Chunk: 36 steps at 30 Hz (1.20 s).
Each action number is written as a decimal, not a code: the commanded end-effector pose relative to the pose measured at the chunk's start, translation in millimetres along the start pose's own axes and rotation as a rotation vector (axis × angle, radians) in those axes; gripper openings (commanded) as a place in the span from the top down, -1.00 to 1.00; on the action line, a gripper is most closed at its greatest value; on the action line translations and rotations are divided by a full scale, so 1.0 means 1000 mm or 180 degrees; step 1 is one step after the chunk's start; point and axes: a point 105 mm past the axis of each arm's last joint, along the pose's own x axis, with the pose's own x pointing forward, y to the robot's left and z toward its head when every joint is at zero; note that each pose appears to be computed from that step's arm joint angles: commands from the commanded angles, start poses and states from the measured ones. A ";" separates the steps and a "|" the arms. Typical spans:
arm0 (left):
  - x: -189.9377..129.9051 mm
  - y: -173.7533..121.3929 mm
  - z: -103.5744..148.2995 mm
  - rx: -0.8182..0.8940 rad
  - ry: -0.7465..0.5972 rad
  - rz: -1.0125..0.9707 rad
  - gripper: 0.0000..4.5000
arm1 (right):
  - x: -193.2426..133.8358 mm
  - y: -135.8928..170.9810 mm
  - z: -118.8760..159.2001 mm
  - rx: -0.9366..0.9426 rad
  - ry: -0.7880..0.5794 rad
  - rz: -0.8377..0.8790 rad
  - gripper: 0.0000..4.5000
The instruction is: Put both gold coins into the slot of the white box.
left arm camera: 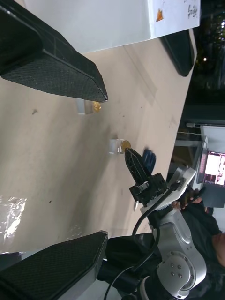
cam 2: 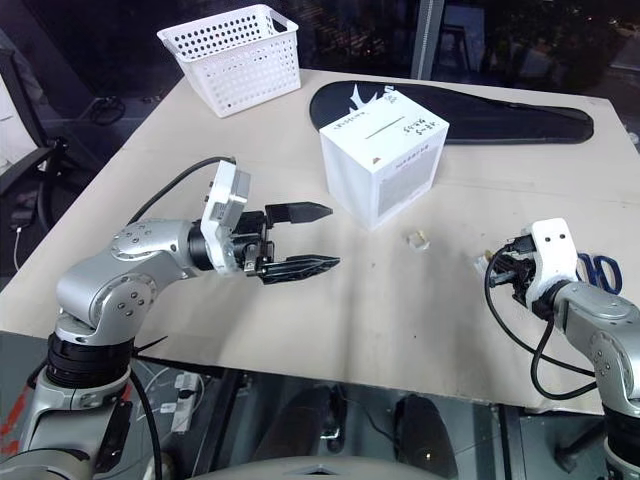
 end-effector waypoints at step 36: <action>0.022 -0.013 0.053 -0.0247 -0.0337 -0.0897 0.48 | -0.075 0.162 0.135 -0.0445 -0.1085 0.2790 1.00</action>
